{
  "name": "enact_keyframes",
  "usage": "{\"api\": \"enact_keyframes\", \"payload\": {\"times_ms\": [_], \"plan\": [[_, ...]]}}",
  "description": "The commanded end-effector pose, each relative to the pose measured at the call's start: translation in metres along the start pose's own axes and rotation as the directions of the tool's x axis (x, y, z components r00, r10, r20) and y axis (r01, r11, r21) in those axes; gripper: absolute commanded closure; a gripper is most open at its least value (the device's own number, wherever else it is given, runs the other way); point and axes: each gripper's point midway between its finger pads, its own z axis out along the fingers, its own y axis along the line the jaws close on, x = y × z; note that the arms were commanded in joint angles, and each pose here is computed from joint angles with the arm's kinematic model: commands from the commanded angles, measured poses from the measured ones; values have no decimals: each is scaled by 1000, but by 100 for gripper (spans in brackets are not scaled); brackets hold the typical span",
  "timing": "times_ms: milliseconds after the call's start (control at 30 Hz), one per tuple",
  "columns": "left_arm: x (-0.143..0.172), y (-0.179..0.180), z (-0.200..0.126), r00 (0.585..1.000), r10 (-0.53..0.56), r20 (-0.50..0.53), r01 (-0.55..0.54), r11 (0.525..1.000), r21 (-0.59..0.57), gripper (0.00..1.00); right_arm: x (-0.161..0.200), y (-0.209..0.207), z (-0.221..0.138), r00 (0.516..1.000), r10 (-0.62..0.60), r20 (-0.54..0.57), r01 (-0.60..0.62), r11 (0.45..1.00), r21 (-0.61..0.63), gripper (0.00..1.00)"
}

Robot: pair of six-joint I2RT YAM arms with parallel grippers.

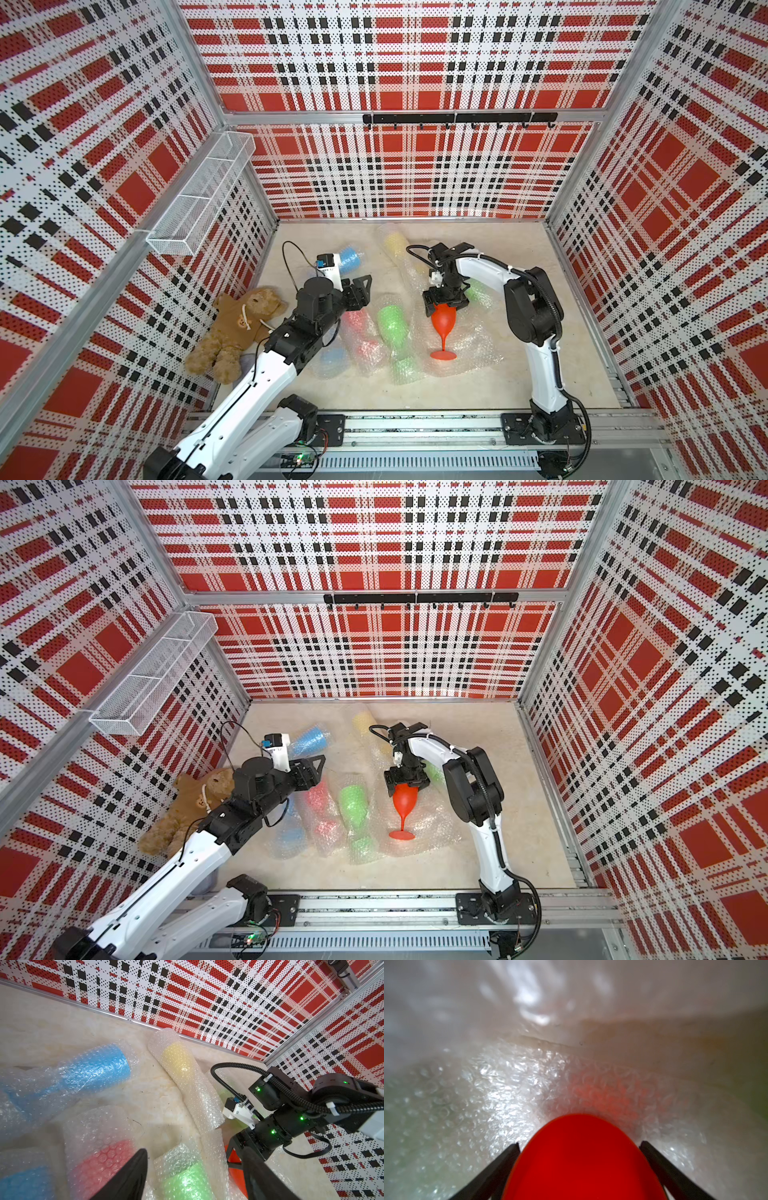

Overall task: Unpack wine glasses from bubble wrap
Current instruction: Pick up the wine glass from the bubble wrap.

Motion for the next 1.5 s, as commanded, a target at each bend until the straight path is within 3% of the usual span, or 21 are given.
{"api": "enact_keyframes", "payload": {"times_ms": [0, 300, 400, 633, 733, 900, 1067, 1200, 1367, 1467], "plan": [[-2, 1, 2, 1000, -9, 8, 9, 1000, 14, 27, 7, 5, -12, 1000, -2, 3, 2, 1000, -14, 18], [-2, 6, 4, 1000, -21, 6, 21, 1000, 5, 27, 1, 12, -47, 994, 0, 110, 2, 1000, -26, 23], [-2, 7, 6, 1000, -22, 3, 22, 1000, 0, 27, -8, 15, -66, 980, -1, 200, 6, 1000, -22, 22], [0, 10, 8, 1000, -23, -1, 23, 1000, -12, 26, -29, 20, -115, 872, -39, 489, 20, 999, 44, 23], [1, 12, 9, 1000, -24, -5, 24, 1000, -16, 26, -32, 24, -135, 789, -61, 611, 24, 997, 70, 25], [2, 12, 11, 1000, -25, -8, 25, 1000, -17, 26, -23, 23, -182, 568, -52, 822, 34, 999, 39, 26], [3, 14, 13, 1000, -24, -11, 24, 1000, -20, 26, -8, 29, -199, 368, -79, 927, 123, 992, 35, 26], [3, 15, 15, 999, -28, -15, 28, 999, -18, 26, 1, 25, -187, 293, -125, 948, 146, 986, 85, 31], [3, 15, 15, 1000, -29, -13, 28, 999, -16, 26, 19, 19, -175, 149, -124, 981, 192, 977, 94, 37], [3, 15, 15, 1000, -27, -14, 27, 1000, -16, 26, 22, 19, -173, 147, -140, 979, 204, 973, 108, 37]]}}
